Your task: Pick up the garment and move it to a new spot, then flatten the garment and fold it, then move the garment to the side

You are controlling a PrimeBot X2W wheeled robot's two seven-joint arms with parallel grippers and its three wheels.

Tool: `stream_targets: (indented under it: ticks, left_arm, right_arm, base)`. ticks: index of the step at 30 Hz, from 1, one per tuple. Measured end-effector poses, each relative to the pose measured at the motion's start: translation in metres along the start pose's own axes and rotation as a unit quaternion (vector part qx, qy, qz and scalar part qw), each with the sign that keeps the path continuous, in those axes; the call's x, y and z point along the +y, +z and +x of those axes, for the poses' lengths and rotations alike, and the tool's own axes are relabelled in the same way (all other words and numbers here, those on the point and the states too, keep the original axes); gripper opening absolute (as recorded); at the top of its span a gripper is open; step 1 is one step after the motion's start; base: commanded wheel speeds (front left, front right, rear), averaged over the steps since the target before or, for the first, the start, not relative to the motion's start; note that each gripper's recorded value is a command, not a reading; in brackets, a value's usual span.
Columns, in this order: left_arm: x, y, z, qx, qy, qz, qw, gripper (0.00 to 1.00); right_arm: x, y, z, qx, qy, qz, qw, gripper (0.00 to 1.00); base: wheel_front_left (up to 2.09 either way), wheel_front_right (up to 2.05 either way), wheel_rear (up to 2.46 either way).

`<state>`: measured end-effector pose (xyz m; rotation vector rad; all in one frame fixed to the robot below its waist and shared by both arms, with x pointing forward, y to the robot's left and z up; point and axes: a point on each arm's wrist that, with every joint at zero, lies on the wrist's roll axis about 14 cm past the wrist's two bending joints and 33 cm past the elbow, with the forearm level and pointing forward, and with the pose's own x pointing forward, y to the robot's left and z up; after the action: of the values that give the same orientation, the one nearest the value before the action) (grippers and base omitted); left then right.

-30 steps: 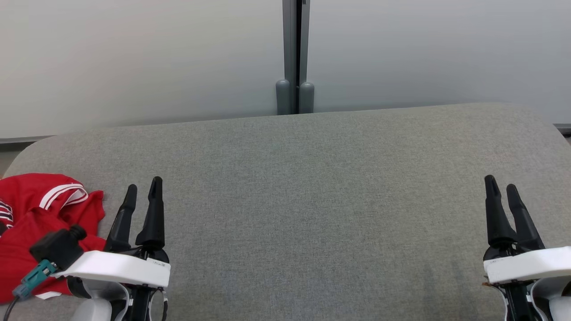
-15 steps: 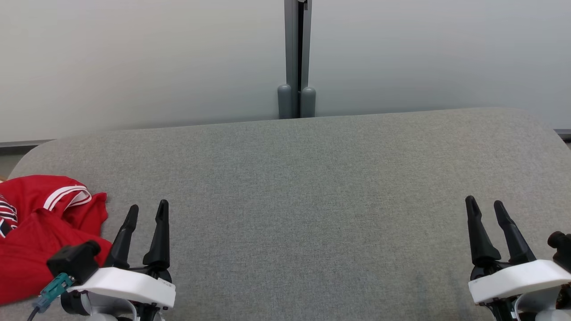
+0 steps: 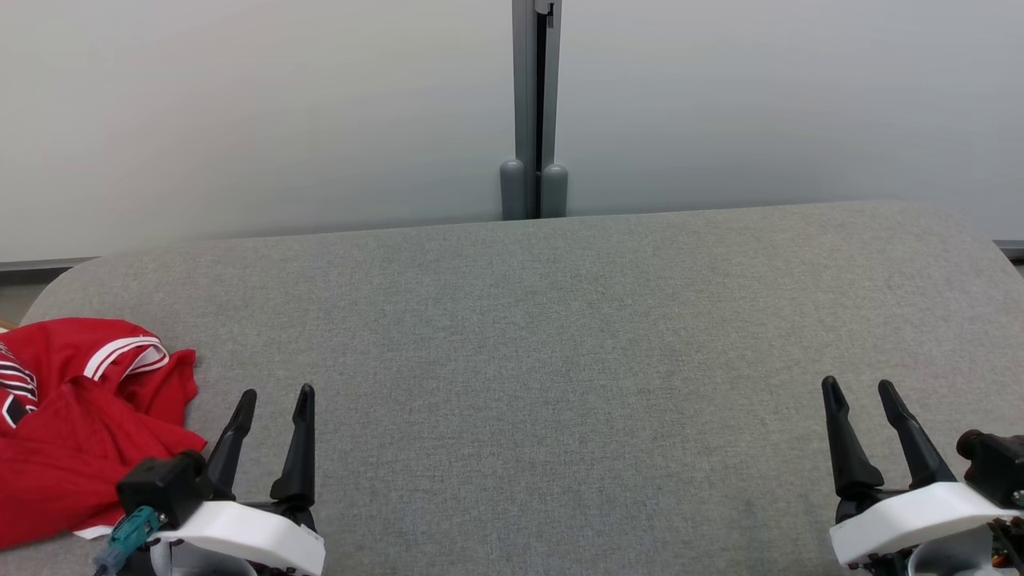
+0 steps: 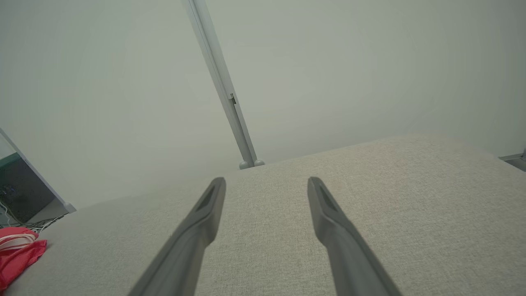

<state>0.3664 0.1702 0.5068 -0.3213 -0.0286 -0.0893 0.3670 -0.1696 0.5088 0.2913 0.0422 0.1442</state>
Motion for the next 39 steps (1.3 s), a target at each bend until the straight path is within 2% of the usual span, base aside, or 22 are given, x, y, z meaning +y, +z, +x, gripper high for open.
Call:
stream_targets:
  ticks: [22, 39]
  left_arm:
    - [0.007, -0.013, -0.007, 0.013, 0.004, 0.080, 0.997, 1.00]
    - [0.012, -0.025, -0.013, 0.025, 0.009, 0.103, 0.994, 1.00]
  right_arm:
    - [0.009, -0.008, -0.002, 0.010, 0.016, -0.085, 0.996, 1.00]
    - [0.015, -0.010, -0.002, 0.010, 0.022, -0.114, 0.993, 1.00]
  base:
    - [0.00, 0.00, 0.00]
    - [0.00, 0.00, 0.00]
